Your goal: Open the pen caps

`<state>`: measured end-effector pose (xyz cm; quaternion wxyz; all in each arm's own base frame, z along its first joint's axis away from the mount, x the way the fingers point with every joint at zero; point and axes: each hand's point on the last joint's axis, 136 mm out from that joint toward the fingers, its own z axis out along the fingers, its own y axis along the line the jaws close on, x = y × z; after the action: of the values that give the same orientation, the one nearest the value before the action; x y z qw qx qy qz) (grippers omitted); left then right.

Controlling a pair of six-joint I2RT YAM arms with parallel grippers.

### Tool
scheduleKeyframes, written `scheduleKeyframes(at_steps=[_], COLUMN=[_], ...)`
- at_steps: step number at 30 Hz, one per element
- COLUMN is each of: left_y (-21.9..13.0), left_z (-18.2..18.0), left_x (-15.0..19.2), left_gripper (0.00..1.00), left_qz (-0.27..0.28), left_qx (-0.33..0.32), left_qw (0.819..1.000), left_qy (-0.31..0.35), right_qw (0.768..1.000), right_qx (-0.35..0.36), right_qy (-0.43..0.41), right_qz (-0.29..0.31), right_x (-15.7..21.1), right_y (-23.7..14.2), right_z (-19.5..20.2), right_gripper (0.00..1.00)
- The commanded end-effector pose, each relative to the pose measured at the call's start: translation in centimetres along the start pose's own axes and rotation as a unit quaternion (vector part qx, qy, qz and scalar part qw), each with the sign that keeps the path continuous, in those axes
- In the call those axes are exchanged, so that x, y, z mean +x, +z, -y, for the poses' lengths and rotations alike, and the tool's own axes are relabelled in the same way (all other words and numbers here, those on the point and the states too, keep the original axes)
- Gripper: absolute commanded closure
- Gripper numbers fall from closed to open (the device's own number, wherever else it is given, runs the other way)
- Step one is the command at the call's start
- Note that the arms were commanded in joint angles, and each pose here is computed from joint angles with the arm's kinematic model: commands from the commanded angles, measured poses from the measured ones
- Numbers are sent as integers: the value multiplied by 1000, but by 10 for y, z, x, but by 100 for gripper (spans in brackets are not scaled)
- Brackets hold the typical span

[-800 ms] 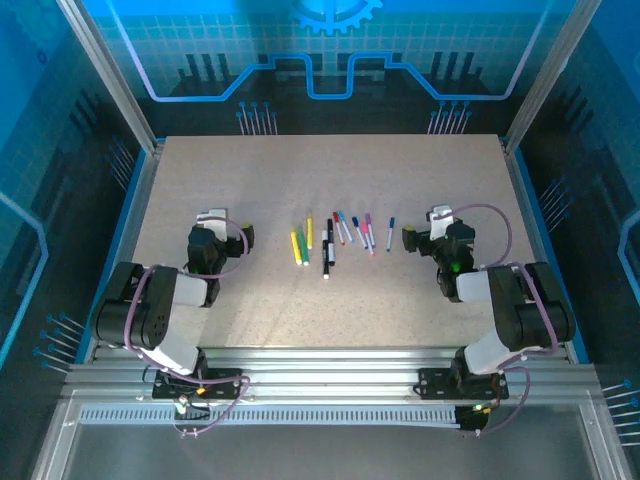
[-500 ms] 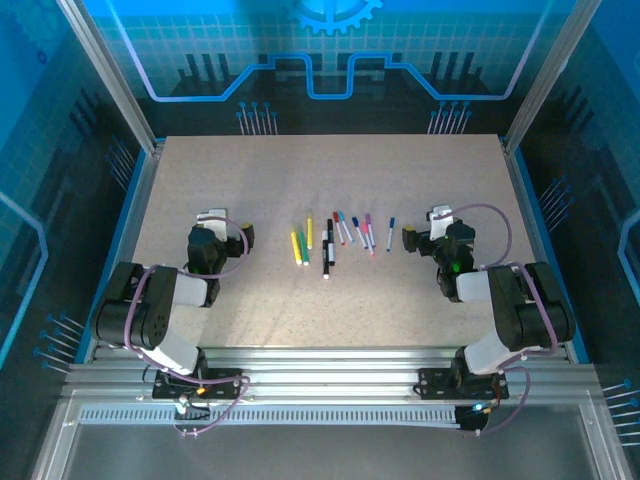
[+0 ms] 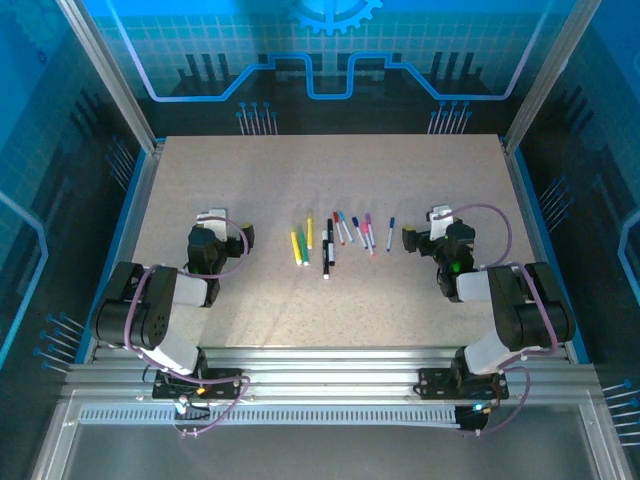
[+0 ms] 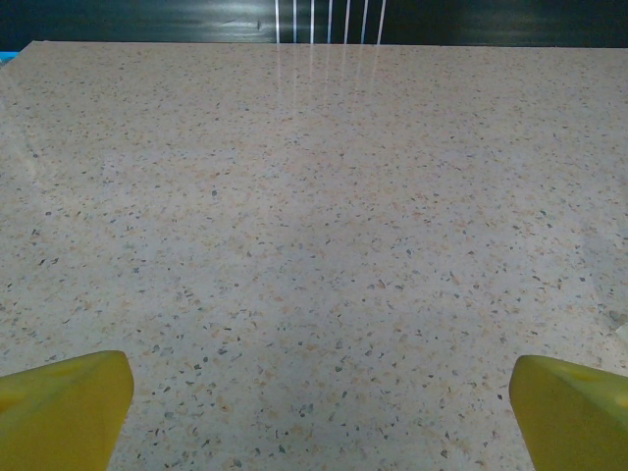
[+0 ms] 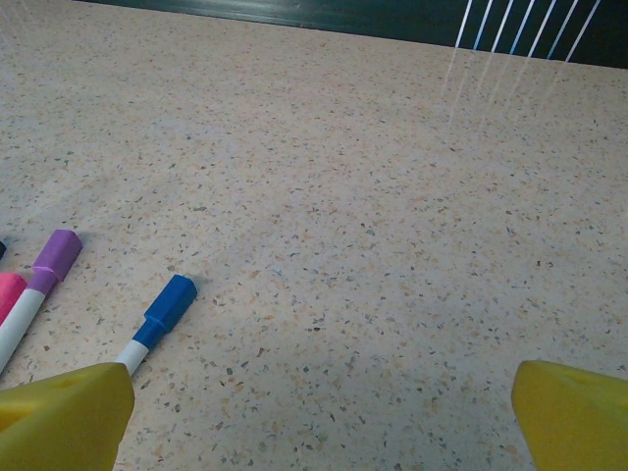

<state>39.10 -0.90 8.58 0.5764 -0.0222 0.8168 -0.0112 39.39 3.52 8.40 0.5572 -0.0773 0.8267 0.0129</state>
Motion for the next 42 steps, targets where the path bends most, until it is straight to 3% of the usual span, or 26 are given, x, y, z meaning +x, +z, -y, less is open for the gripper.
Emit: scheduleKeyframes(at_steps=[1, 4, 18, 22, 28, 30, 32, 37, 42], left_y=[1, 3, 4, 3, 1, -2, 3, 11, -4], left_z=[2, -8, -9, -13, -25, -42, -40, -24, -7], left_x=[-13, -13, -14, -28, -51, -58, -65, -60, -67], left_gripper=[0, 1, 1, 1, 1, 1, 1, 1, 1], left_qz=[13, 11, 9, -16, -49, -68, -91, -184, -185], left_qx=[10, -16, -11, -32, -74, -121, -120, -114, -101], left_qw=[1000, 1000, 1000, 999, 995, 986, 981, 959, 957], left_qy=[0, -12, -15, -16, -34, -87, -126, -181, -200], right_qw=[1000, 1000, 999, 999, 996, 990, 986, 986, 988], right_qx=[-1, -1, -21, -4, 86, 137, 157, 141, 117], right_qy=[4, 3, -20, -17, -22, -2, 42, 12, -44], right_qz=[21, 19, 32, 33, 18, -14, -45, -89, -87], right_x=[-15, -14, -18, -23, -40, -47, -50, -55, -75], right_y=[0, 0, -4, -8, -18, -22, -22, -18, -25], right_z=[3, 3, -8, -4, 13, 29, 39, 8, -37], right_gripper=[0, 0, 0, 0, 0, 0, 0, 0, 0])
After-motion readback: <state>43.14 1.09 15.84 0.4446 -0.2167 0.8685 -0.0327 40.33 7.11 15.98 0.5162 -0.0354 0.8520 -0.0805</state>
